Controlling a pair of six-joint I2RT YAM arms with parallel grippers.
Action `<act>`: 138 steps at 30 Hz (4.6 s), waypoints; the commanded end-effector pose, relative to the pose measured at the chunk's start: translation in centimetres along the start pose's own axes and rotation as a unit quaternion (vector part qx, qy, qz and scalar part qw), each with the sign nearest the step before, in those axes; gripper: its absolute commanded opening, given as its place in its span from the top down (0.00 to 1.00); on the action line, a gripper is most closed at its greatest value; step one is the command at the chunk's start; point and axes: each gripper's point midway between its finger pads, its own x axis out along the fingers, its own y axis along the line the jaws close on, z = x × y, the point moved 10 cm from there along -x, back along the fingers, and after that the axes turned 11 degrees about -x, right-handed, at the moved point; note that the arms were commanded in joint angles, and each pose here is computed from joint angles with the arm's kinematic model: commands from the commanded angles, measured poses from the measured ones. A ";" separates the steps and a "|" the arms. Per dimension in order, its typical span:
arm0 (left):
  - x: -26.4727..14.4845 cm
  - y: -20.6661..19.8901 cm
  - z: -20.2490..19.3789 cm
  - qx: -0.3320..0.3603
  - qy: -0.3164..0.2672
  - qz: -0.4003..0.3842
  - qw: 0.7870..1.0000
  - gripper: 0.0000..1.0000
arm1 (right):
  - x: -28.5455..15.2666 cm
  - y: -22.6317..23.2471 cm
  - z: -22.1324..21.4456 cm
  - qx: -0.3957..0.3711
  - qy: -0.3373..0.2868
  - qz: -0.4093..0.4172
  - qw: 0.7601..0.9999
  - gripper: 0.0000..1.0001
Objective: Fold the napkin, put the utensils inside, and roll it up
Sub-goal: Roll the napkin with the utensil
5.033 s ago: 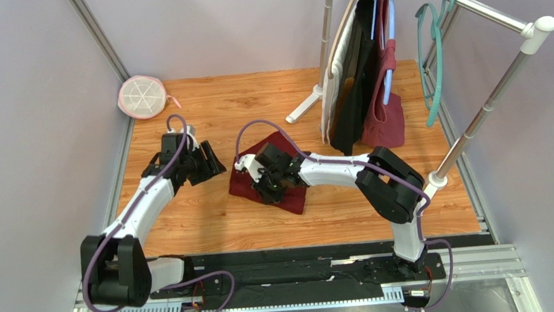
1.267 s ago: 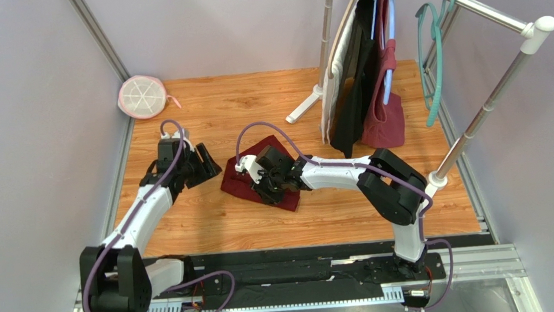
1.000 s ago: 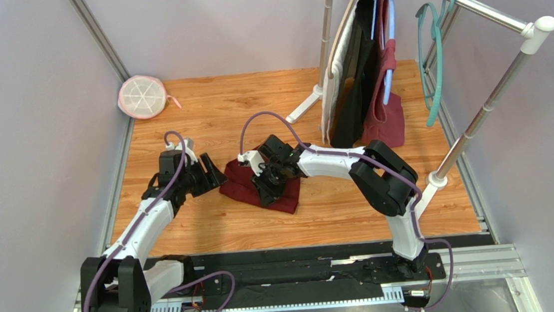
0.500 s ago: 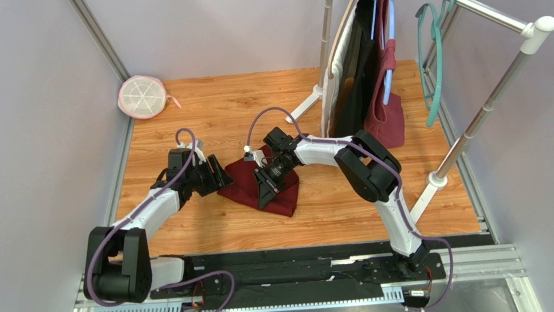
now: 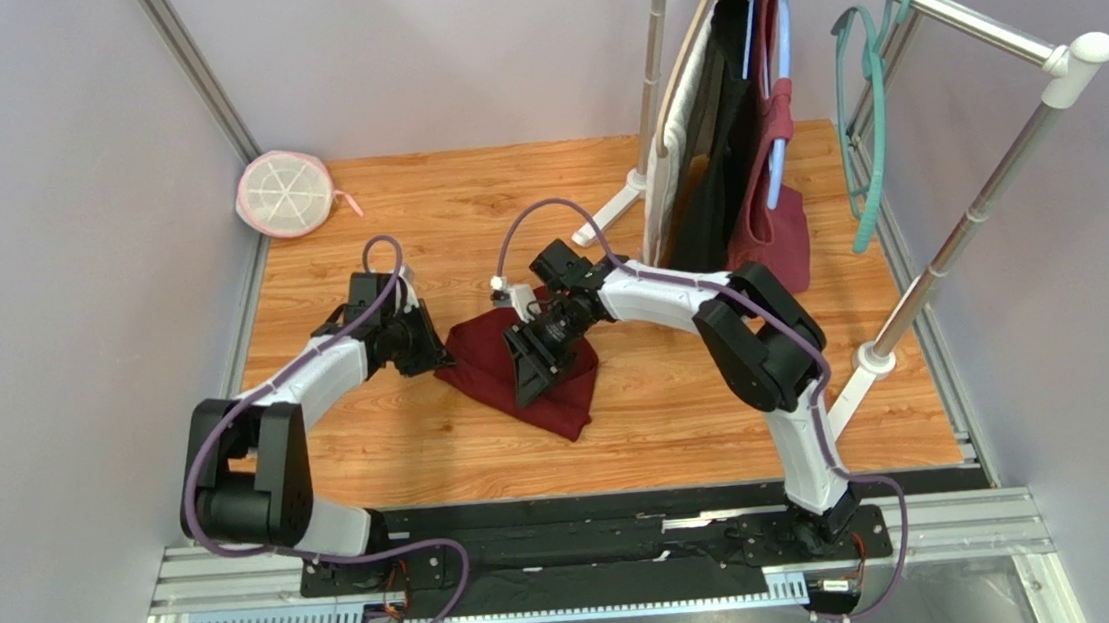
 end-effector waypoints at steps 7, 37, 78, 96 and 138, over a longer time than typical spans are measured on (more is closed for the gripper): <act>1.1 -0.7 1.8 0.005 0.031 0.031 0.999 1.00 | -3.0 5.5 2.3 -0.178 -0.072 -0.254 0.948 0.44; 1.8 -1.0 2.8 -0.006 0.048 -0.006 0.999 1.00 | 6.7 4.3 -2.1 -0.322 0.008 -0.415 0.851 0.53; 0.6 -1.0 3.1 0.008 -0.038 -0.043 0.998 0.32 | 2.5 -6.4 -1.2 0.139 -0.007 0.033 0.990 0.98; 2.4 -1.2 3.3 -0.031 -0.013 -0.054 0.998 0.89 | 2.2 -6.3 -0.3 0.132 -0.013 0.033 0.991 0.92; 2.9 -1.6 4.5 -0.026 0.053 -0.009 0.998 1.00 | 4.6 4.2 -1.3 -0.300 -0.045 -0.454 0.838 0.41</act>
